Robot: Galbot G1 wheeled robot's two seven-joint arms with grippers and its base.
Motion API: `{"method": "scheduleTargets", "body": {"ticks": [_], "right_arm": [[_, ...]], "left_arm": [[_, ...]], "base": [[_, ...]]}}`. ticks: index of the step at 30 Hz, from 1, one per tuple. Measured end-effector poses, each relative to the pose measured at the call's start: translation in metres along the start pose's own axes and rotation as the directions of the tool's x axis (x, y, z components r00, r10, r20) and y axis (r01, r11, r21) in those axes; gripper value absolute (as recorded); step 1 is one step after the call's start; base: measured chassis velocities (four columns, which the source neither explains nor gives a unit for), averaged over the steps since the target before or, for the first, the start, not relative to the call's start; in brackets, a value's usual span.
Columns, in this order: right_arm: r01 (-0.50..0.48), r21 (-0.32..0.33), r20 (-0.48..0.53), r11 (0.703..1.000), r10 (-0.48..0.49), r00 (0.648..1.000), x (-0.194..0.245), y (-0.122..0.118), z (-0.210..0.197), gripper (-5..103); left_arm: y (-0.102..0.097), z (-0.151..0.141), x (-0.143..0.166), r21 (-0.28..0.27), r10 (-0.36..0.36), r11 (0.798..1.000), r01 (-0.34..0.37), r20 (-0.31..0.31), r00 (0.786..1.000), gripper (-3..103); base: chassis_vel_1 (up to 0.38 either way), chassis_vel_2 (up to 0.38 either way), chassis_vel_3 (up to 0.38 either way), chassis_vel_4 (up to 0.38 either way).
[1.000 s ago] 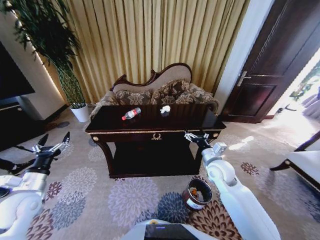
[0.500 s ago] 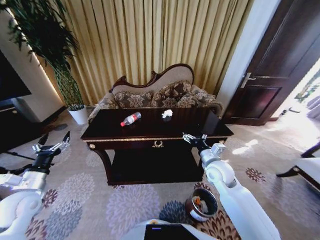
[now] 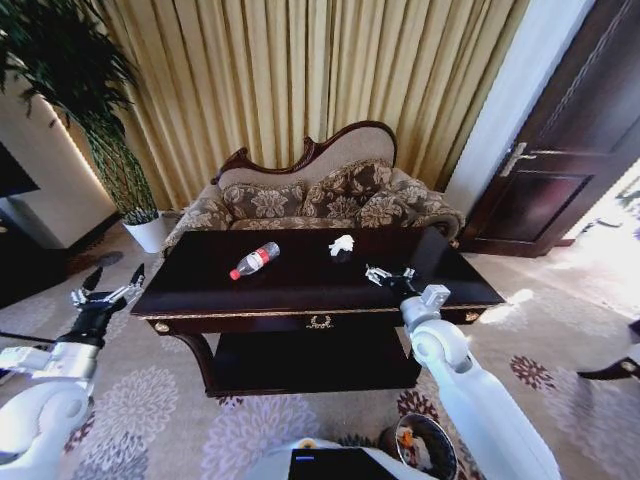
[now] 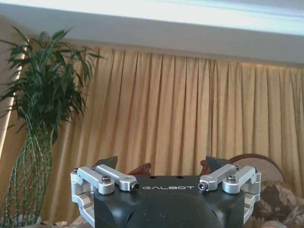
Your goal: Move to the front of the table and place the trash on the table into the trash bin.
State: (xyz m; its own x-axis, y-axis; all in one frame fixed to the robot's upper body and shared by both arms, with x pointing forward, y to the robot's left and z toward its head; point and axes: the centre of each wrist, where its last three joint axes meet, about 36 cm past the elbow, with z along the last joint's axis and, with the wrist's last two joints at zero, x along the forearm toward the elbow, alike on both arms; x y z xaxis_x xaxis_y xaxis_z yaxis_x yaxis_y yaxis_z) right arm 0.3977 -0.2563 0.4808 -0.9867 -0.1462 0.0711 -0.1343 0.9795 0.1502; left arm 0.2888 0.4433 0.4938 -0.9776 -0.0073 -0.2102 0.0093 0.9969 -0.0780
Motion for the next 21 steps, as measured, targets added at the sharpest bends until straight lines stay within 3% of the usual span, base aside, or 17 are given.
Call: {"method": "scheduleTargets", "body": {"ticks": [13, 16, 21], "right_arm": [[0.045, 0.025, -0.070, 0.999, -0.043, 0.997, -0.072, -0.001, -0.018, 100], [0.074, 0.045, -0.154, 0.996, -0.066, 0.986, -0.120, 0.024, -0.013, 100], [0.089, 0.086, -0.188, 0.992, -0.072, 0.980, -0.159, 0.040, -0.015, 100]], "left_arm": [[-0.007, -0.003, 0.003, 0.007, -0.009, 1.000, 0.009, -0.002, 1.000, 100], [-0.016, -0.002, 0.007, 0.005, -0.019, 1.000, 0.019, -0.009, 1.000, 100], [-0.017, -0.001, 0.011, -0.003, -0.025, 1.000, 0.024, -0.021, 0.999, 100]], "base": [[0.020, -0.013, -0.017, 0.018], [0.000, 0.000, 0.000, 0.000], [0.000, 0.000, 0.000, 0.000]]}}
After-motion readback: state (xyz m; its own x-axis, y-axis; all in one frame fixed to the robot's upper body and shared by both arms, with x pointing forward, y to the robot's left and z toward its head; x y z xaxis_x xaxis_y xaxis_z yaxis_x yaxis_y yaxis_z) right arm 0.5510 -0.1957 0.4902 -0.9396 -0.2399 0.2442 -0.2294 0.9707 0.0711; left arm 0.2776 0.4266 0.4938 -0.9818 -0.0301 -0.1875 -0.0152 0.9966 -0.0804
